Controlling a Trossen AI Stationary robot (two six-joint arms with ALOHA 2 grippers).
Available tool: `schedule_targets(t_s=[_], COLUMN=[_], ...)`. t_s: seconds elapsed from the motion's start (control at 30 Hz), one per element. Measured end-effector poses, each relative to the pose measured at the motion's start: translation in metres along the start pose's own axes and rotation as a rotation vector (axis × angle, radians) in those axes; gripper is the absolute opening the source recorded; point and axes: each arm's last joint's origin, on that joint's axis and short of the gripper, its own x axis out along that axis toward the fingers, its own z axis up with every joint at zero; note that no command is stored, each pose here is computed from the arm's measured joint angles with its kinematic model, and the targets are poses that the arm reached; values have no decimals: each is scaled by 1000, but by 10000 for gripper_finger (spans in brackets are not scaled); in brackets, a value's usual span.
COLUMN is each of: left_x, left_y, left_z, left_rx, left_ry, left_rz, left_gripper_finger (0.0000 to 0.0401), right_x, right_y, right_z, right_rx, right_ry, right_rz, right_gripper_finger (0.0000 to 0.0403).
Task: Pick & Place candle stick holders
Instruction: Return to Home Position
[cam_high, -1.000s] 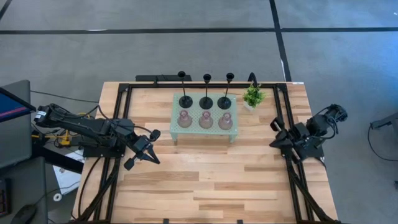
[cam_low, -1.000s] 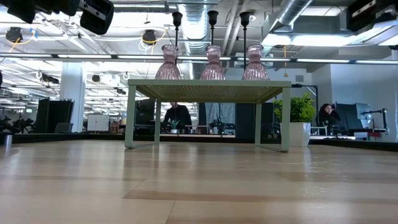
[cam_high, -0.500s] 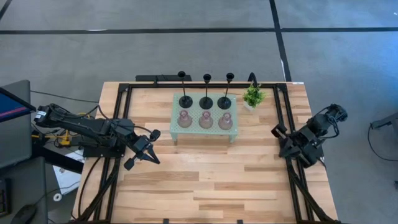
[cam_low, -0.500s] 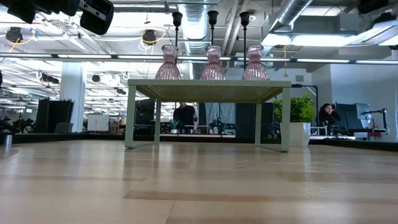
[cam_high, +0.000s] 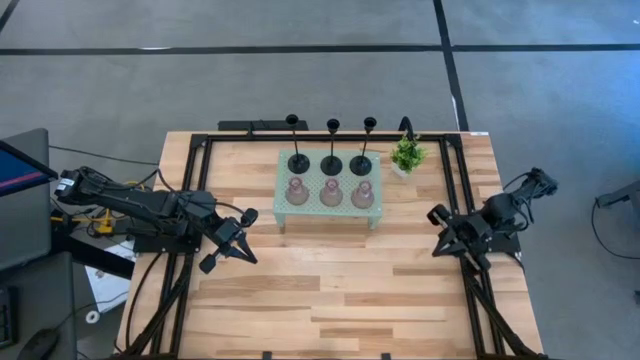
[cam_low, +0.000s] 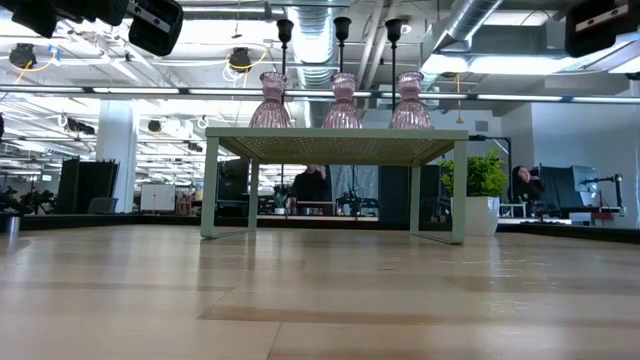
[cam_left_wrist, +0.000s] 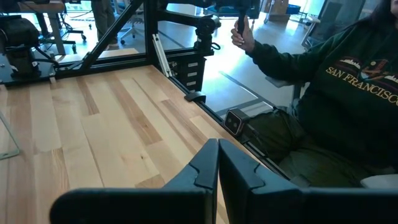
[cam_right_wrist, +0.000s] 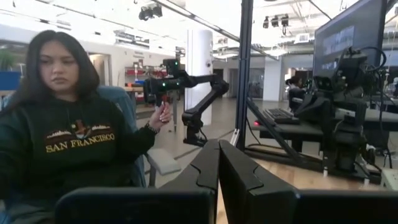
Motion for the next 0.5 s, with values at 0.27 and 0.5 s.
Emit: schedule_targets(t_s=[0.27, 0.5], left_x=[0, 0], left_y=[0, 0], left_z=[0, 0], left_rx=[0, -1], left_ry=[0, 1], left_rz=[-1, 0], left_gripper_finger=[11, 11], right_x=[0, 2], right_y=[0, 0], right_z=[-2, -26], right_rx=[22, 23], right_ry=[19, 61], right_rz=[1, -10], right_gripper_finger=[0, 0])
